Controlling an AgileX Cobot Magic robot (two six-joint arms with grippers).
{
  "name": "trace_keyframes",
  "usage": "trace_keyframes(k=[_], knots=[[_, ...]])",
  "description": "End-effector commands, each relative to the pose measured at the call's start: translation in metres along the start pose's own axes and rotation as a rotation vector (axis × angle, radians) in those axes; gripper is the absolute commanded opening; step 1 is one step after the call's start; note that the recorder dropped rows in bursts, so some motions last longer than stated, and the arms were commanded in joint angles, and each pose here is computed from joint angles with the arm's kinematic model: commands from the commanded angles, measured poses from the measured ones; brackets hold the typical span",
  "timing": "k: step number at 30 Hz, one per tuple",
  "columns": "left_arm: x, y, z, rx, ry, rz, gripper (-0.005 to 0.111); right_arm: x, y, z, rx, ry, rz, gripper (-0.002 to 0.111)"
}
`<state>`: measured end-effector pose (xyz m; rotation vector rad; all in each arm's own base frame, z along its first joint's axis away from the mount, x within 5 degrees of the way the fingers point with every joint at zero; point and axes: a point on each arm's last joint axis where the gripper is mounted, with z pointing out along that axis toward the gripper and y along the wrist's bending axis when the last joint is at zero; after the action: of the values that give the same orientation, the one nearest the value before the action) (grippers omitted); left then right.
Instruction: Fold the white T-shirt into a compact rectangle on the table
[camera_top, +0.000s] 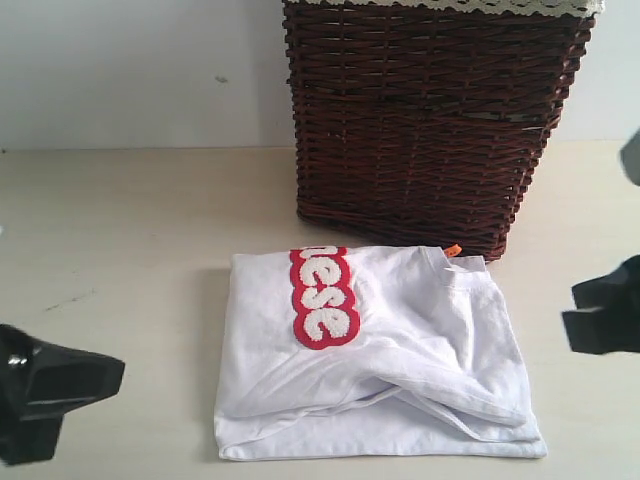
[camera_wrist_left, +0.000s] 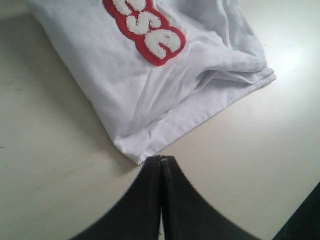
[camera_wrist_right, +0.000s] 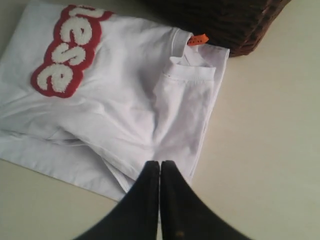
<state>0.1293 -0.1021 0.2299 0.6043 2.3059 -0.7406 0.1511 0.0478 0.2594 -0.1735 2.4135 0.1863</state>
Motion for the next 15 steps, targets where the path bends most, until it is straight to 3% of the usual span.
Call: trace_keyframes(k=[1,9,15], knots=[[0.021,-0.007,-0.025,0.01,-0.128,0.022,0.0,0.019,-0.005,-0.031,-0.012,-0.094,-0.004,0.002],[0.033,-0.018,-0.056,0.021,-0.327,0.117,0.0,0.034,-0.009,-0.072,-0.042,-0.291,0.003,0.002],[0.035,-0.021,-0.063,0.026,-0.372,0.136,0.0,0.039,-0.01,-0.084,-0.054,-0.359,0.006,0.002]])
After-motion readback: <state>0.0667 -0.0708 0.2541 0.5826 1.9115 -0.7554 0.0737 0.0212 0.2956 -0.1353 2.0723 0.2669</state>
